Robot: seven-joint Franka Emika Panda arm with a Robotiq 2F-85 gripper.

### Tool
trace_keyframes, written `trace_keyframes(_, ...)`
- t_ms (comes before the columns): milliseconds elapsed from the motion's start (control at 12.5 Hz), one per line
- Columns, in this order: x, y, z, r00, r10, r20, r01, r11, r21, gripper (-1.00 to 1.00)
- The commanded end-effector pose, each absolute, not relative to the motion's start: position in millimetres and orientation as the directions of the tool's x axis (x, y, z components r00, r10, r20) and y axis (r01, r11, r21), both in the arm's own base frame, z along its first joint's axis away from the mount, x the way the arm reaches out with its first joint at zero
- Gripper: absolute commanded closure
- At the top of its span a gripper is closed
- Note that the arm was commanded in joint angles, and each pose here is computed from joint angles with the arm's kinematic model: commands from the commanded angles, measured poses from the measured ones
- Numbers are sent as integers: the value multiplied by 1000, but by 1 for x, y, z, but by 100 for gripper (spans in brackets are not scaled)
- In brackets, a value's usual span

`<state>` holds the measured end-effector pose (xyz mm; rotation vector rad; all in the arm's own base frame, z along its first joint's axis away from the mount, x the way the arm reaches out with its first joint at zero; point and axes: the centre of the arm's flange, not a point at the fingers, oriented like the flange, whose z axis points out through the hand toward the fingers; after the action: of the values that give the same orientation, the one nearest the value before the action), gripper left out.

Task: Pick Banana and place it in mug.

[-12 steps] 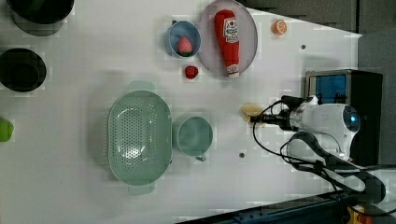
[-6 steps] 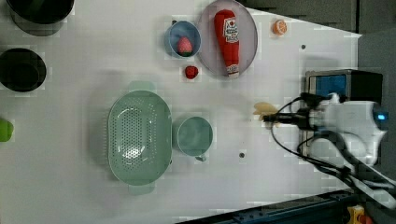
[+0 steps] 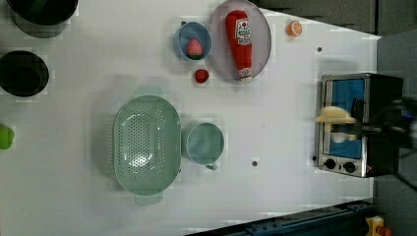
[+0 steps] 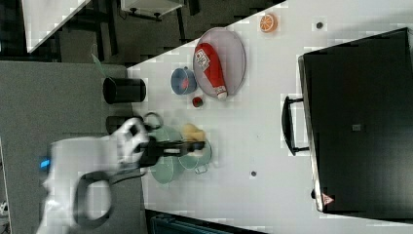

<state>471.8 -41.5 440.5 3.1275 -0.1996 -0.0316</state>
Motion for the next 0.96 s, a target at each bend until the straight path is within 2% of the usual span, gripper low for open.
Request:
trace_keyframes(80,470,-47,504,991,-137,-5,-137,-991,0,38)
trace_keyframes(320,467,-4,532,979,-184,-87,-182,-983,31,38)
trace_keyframes(800,460,143,501,932,-336,-136,-330,-942,63,38)
trace_keyframes(960,461,186,477,922,-365,-129,-358,-931,78,38)
